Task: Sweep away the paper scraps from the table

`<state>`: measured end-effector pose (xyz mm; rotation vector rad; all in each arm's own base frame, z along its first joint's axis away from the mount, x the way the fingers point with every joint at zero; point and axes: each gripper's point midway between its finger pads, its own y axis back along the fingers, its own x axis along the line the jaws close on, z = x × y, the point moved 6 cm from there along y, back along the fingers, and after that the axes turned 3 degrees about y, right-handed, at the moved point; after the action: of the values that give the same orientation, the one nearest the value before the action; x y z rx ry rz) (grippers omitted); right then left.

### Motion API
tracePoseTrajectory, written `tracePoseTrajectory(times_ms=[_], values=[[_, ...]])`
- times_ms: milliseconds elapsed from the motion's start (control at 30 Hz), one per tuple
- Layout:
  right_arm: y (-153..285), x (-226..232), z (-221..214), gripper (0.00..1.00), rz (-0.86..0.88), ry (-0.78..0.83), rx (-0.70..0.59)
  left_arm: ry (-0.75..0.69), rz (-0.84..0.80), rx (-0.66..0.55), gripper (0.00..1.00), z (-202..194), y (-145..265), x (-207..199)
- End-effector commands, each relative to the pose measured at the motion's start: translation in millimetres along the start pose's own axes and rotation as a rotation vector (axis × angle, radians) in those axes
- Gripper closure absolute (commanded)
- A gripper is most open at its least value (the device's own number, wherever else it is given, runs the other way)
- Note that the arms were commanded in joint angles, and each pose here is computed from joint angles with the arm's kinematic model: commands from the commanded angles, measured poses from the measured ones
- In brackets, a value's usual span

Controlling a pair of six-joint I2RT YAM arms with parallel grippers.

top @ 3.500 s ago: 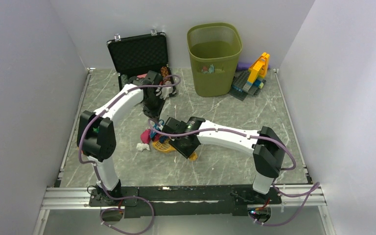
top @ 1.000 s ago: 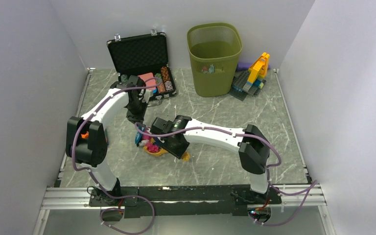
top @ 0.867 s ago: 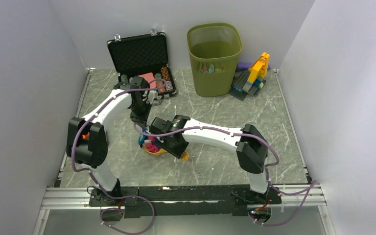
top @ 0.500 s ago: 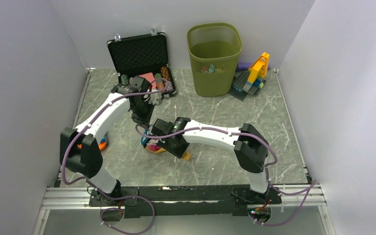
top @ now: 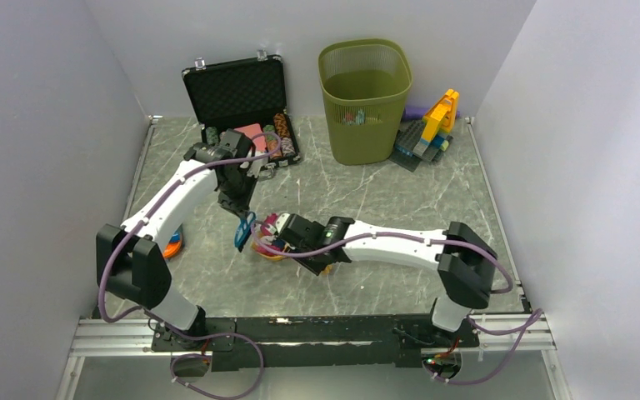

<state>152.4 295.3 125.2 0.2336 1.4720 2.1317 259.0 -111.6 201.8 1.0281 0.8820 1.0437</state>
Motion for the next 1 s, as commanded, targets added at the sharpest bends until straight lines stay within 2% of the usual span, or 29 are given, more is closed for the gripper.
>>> tracePoseTrajectory(times_ms=[0,100,233,400,700,933,967], values=[[16.3,-2.2,15.7,1.0,-0.023,-0.042,-0.158,0.087,0.047,-0.142,1.0,10.7,33.4,10.6],[19.4,-2.4,10.8,1.0,-0.028,-0.048,-0.17,0.166,-0.043,-0.273,1.0,16.6,58.4,22.0],[27.4,-3.6,7.9,1.0,-0.027,-0.061,-0.2,0.233,-0.034,-0.386,0.99,15.7,80.7,37.4],[40.7,-7.1,8.2,1.0,-0.03,-0.076,-0.252,0.264,-0.016,-0.367,1.0,7.6,76.3,45.2],[76.0,-17.3,8.8,1.0,-0.047,-0.095,-0.378,0.283,0.034,-0.402,1.0,-4.5,75.6,52.5],[64.0,-13.8,-4.6,1.0,-0.041,-0.107,-0.308,0.285,0.02,-0.37,1.0,-9.3,63.9,52.1],[61.1,-13.4,-6.5,0.95,-0.04,-0.123,-0.305,0.284,0.017,-0.369,1.0,-9.9,63.1,51.5]])
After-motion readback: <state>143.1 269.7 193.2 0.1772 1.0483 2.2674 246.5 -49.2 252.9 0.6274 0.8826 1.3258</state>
